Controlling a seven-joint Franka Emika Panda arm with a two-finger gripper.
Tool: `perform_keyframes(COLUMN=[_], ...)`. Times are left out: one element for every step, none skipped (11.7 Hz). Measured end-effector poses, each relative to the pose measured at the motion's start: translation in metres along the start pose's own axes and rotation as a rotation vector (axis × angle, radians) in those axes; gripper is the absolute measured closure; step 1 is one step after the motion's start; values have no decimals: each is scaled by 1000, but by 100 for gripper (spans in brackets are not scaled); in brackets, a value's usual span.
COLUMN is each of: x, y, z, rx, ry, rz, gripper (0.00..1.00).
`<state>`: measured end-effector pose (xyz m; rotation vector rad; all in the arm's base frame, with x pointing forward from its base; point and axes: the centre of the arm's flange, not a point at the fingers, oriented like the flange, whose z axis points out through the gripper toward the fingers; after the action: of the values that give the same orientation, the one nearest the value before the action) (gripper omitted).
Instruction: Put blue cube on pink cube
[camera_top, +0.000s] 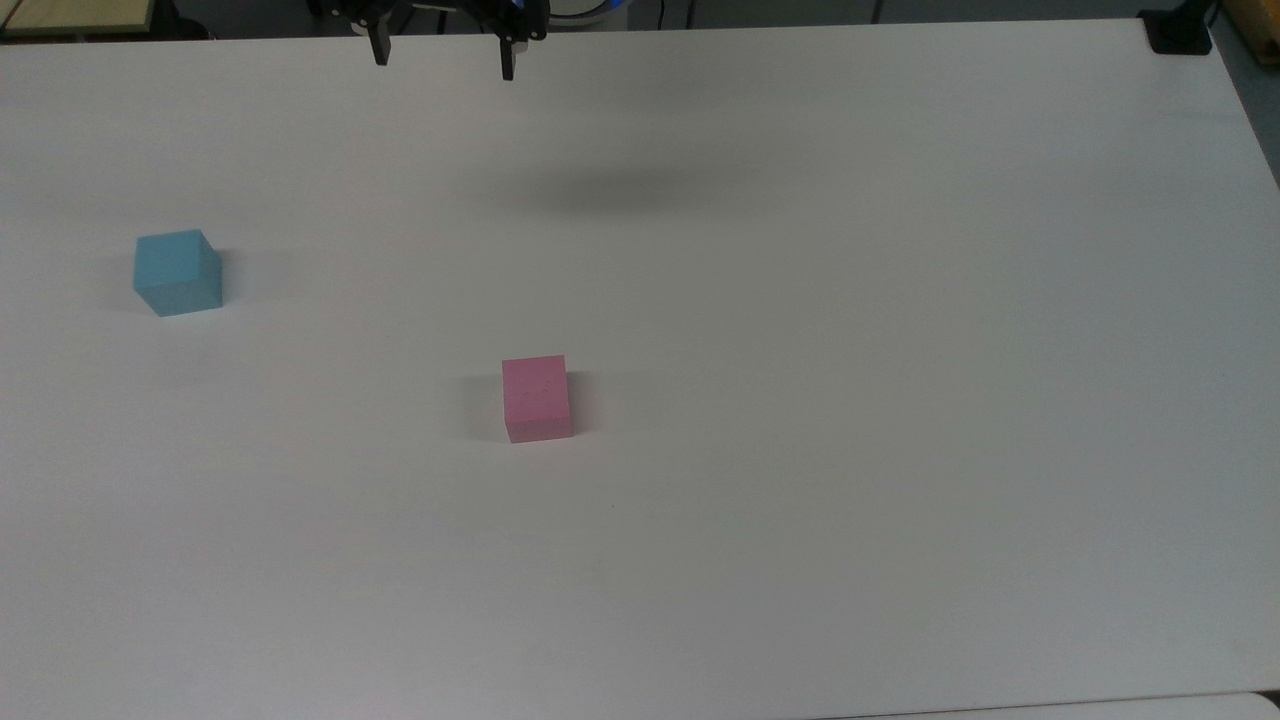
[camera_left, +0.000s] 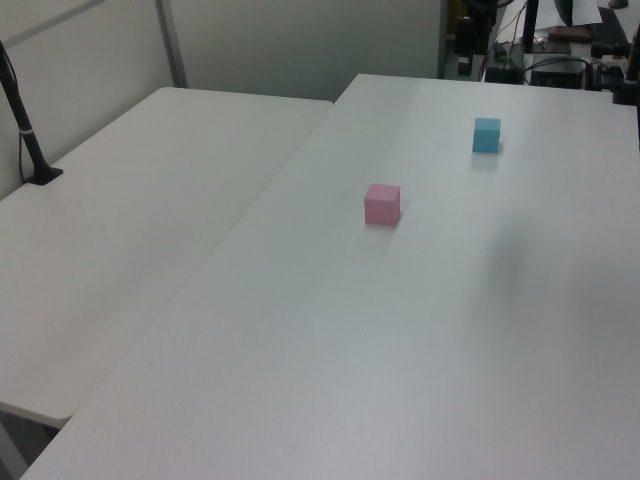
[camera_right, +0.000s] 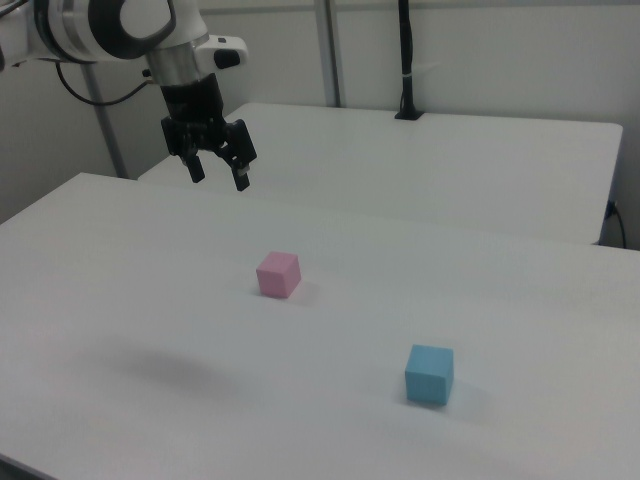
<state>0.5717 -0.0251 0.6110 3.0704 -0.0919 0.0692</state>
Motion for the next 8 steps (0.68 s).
perform_keyframes(x=[0, 0, 0, 0, 0, 0, 0, 0], y=[0, 0, 0, 0, -1, -1, -1, -2], z=[0, 0, 0, 0, 0, 0, 1, 1], rx=[0, 0, 0, 0, 0, 0, 0, 0], ry=[0, 0, 0, 0, 0, -1, -1, -3], rz=[0, 0, 0, 0, -1, -1, -1, -3], gripper=[0, 0, 0, 0, 0, 0, 0, 0])
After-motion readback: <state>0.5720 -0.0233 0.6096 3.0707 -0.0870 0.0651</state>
